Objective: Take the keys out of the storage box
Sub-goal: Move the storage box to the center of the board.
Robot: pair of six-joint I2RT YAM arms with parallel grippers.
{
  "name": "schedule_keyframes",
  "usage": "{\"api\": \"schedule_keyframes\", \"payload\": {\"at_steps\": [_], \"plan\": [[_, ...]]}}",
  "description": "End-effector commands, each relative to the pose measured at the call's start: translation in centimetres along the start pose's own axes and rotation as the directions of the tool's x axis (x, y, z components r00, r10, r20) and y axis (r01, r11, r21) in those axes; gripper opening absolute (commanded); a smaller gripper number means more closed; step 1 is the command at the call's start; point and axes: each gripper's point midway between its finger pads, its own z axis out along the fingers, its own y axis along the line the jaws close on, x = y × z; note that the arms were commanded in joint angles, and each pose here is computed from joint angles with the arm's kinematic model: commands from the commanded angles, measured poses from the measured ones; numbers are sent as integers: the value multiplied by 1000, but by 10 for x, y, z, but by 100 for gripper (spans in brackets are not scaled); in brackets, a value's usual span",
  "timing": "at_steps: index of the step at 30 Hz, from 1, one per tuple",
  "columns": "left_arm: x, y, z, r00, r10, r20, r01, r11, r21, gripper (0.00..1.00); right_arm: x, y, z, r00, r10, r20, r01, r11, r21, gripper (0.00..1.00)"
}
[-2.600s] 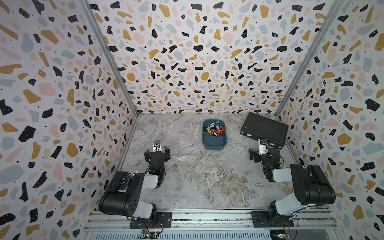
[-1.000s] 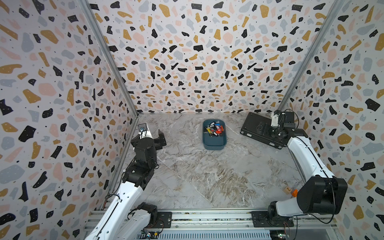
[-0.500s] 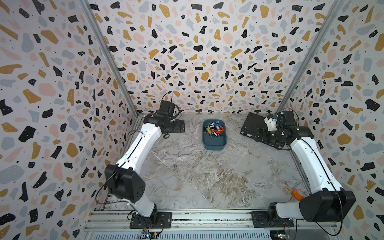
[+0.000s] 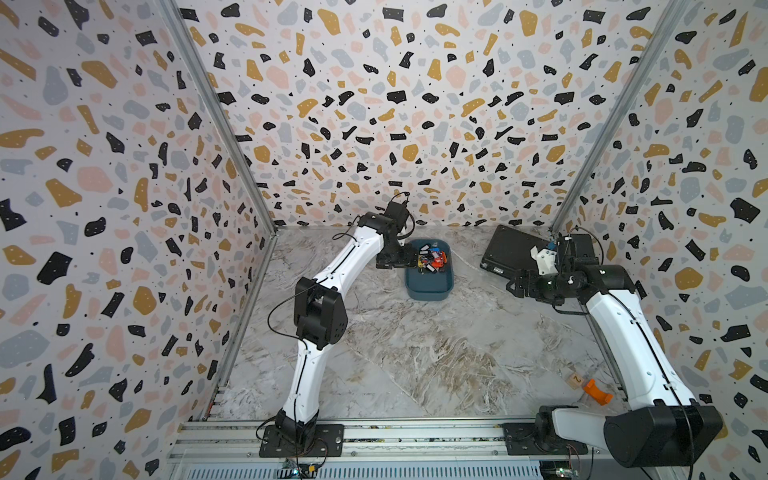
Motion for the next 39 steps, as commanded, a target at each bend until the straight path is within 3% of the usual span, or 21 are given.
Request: {"api": "schedule_keyframes", "payload": {"at_steps": [1,11,17,39], "plan": [[-6,7,4,998,-56,3,56,998,-9,83,7,3,-4,1000,1,-12,-1,1000,-13,82],[-8,17,45,999,-34,-13,33,997,-70,80,12,-1,0,1000,-5,-31,5,1000,5,81],[-12,17,59,1000,-26,-13,24,996,-82,70,15,-2,3,999,1,-43,-1,1000,5,79],[-3,14,87,998,18,-64,-20,999,-33,4,26,-8,6,995,32,-90,-29,999,30,78]]}}
